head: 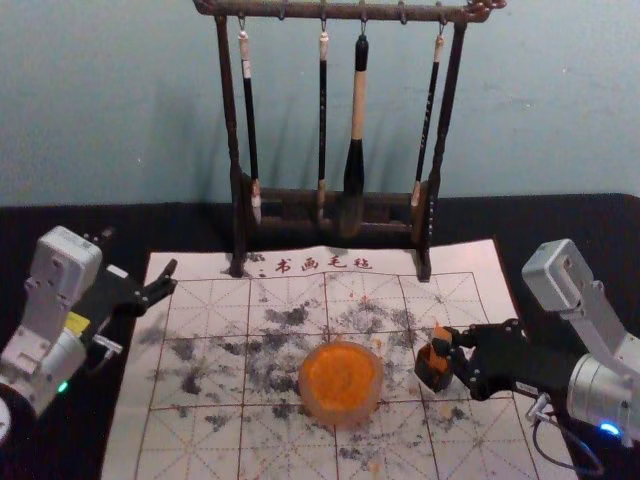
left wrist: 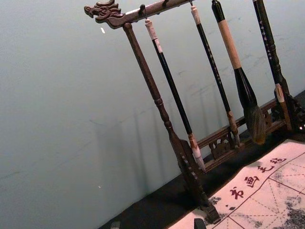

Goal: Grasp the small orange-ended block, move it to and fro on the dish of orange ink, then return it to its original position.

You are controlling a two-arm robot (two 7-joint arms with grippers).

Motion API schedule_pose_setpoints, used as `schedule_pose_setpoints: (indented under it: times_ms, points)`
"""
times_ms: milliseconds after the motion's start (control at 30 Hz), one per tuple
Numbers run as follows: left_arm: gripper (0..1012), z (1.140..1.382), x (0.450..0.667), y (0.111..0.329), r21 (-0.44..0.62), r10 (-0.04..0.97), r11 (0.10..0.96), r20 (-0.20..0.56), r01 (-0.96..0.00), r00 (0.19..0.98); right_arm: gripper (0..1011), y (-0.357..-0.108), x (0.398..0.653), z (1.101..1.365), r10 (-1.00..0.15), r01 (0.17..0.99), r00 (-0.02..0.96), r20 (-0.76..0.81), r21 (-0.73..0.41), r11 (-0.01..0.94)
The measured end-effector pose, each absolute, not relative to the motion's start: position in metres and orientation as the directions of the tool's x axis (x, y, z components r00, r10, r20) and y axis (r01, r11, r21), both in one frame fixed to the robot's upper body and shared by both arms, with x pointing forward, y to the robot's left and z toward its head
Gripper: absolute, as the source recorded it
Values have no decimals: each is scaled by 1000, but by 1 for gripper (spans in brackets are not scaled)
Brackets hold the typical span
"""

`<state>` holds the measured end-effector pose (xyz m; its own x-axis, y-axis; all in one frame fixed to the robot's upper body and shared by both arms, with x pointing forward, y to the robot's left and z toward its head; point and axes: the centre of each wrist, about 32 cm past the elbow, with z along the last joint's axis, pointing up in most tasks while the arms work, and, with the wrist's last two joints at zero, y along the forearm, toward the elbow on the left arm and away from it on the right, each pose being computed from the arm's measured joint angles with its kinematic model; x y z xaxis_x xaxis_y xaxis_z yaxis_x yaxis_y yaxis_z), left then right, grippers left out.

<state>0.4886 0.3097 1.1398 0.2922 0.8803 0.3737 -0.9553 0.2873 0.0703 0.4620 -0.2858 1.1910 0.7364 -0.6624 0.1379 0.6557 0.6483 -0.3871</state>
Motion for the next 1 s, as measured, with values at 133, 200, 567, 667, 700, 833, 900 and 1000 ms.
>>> schedule_pose_setpoints:
  times_ms: [133, 200, 567, 667, 700, 833, 900, 1000]
  points:
    - [1001, 1140, 489, 310, 70, 880, 287, 374, -955, 292, 81, -286, 464, 1188, -664, 654, 736, 133, -396, 645]
    - [1001, 1140, 489, 310, 70, 880, 287, 374, -955, 292, 81, -285, 465, 1186, -665, 652, 736, 130, -402, 643]
    - [1002, 1140, 489, 310, 70, 880, 287, 374, -955, 292, 81, -284, 470, 1177, -668, 642, 736, 113, -431, 634]
    - [1001, 1140, 489, 310, 70, 880, 287, 374, -955, 292, 81, -284, 471, 1176, -668, 639, 736, 110, -436, 634]
    - [1001, 1140, 489, 310, 70, 880, 287, 374, -955, 292, 81, -284, 471, 1175, -668, 639, 736, 109, -437, 634]
    - [1001, 1140, 489, 310, 70, 880, 287, 374, -955, 292, 81, -283, 472, 1175, -668, 638, 736, 107, -439, 633]
    - [1001, 1140, 489, 310, 70, 880, 287, 374, -955, 292, 81, -283, 472, 1175, -670, 639, 735, 106, -439, 632]
    - [1001, 1140, 489, 310, 70, 880, 287, 374, -955, 292, 81, -283, 472, 1175, -670, 639, 735, 105, -440, 631]
